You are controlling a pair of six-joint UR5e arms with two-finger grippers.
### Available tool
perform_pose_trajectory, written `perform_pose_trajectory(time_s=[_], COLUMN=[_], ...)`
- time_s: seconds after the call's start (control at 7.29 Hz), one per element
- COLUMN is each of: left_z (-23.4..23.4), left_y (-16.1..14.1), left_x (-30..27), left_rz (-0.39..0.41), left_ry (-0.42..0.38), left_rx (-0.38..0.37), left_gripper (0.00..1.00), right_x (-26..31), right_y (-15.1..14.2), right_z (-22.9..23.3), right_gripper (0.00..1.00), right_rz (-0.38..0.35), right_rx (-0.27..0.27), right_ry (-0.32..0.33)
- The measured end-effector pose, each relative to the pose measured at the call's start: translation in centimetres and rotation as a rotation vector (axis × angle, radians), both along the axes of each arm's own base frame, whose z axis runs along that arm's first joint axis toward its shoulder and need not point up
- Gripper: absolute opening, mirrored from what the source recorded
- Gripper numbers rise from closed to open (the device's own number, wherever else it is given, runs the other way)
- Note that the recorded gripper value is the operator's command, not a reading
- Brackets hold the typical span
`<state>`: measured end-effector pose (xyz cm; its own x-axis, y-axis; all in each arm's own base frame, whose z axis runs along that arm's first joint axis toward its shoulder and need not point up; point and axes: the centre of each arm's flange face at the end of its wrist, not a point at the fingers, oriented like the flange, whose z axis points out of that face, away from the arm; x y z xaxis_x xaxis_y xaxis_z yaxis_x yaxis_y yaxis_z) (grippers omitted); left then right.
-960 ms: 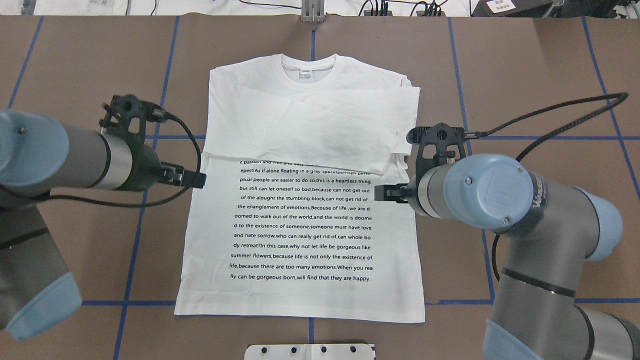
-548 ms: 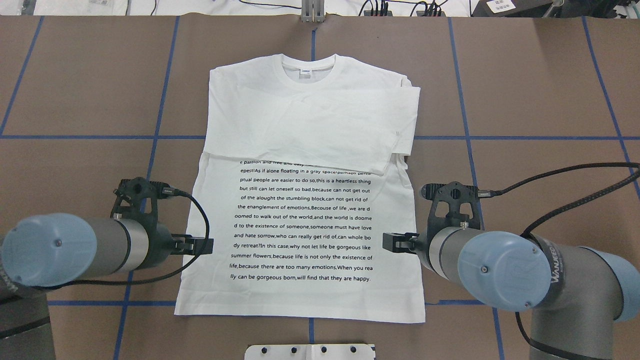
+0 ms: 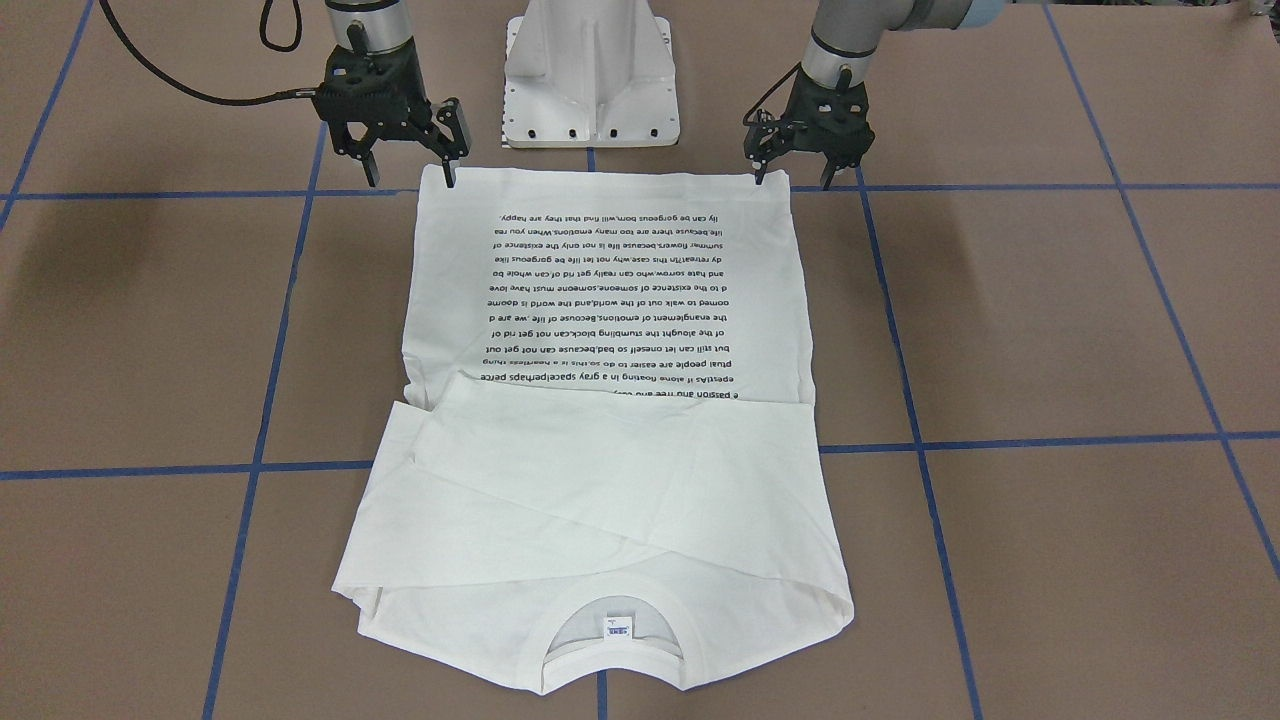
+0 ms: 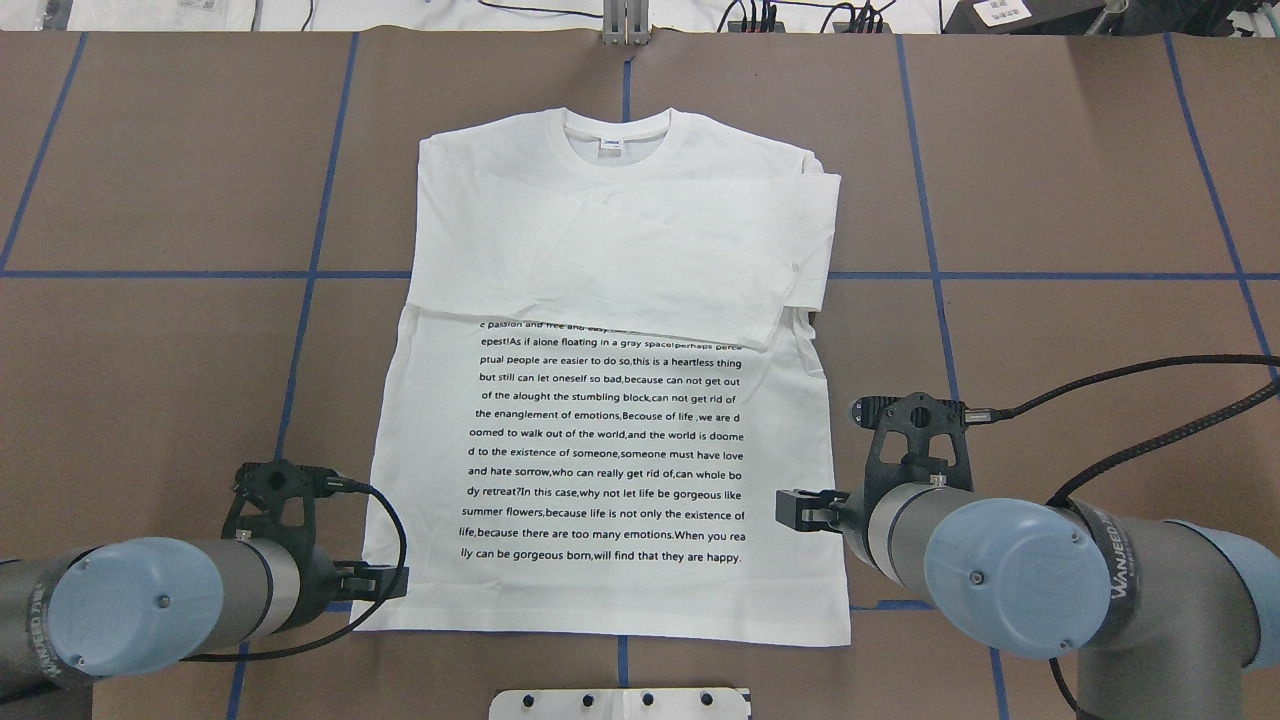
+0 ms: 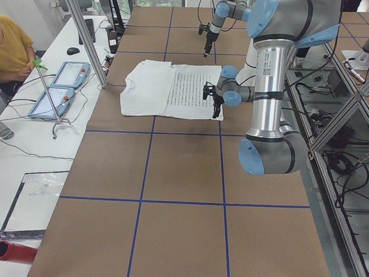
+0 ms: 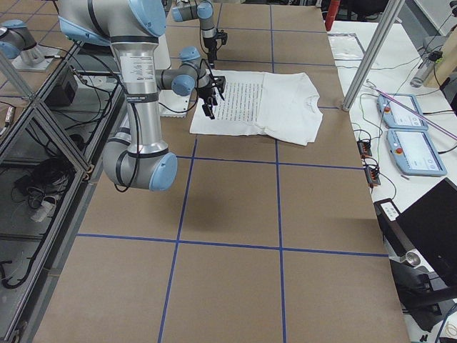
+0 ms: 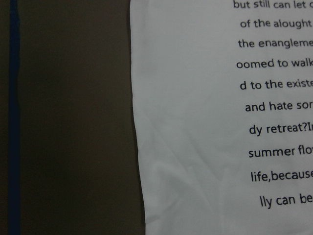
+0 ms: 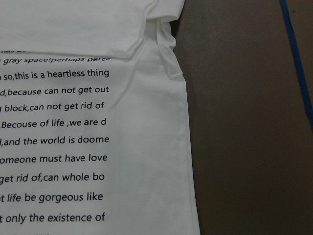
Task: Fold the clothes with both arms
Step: 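Grasp the bottom hem corners with both grippers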
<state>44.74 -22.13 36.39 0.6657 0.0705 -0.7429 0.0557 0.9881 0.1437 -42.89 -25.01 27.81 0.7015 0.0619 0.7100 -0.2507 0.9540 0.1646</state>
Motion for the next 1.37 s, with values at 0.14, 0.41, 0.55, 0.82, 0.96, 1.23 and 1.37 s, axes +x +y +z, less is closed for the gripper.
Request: perform_pose_trajectory(time_s=[0.14, 0.41, 0.55, 0.82, 0.96, 1.23, 1.37], left_z=[0.6, 1.3, 1.4, 1.5, 1.5, 1.4, 1.4], left_y=[0.8, 1.8, 1.9, 2.2, 2.4, 2.6, 2.7], left_x=[0.7, 1.7, 1.8, 2.0, 2.0, 2.1, 2.2], left_rz=[0.007, 0.018, 0.02, 0.026, 0.029, 0.034, 0.036], left_ry=[-0.013, -0.027, -0.028, -0.029, -0.03, -0.028, -0.028], left_rx=[-0.006, -0.011, -0.012, -0.013, -0.013, -0.013, -0.013], left_gripper=[0.83, 0.62, 0.59, 0.58, 0.54, 0.23, 0.06], right_x=[0.0, -0.1, -0.1, -0.2, -0.2, -0.2, -0.3], right_y=[0.0, 0.1, 0.2, 0.3, 0.3, 0.4, 0.5], right_z=[0.1, 0.2, 0.2, 0.2, 0.2, 0.2, 0.3], right_gripper=[1.0, 1.0, 1.0, 1.0, 1.0, 1.0, 1.0], right_rz=[0.0, -0.002, -0.003, -0.005, -0.006, -0.009, -0.01], right_rx=[0.0, 0.0, -0.001, 0.0, 0.0, 0.0, 0.0], right_ry=[0.002, 0.004, 0.004, 0.005, 0.005, 0.006, 0.006])
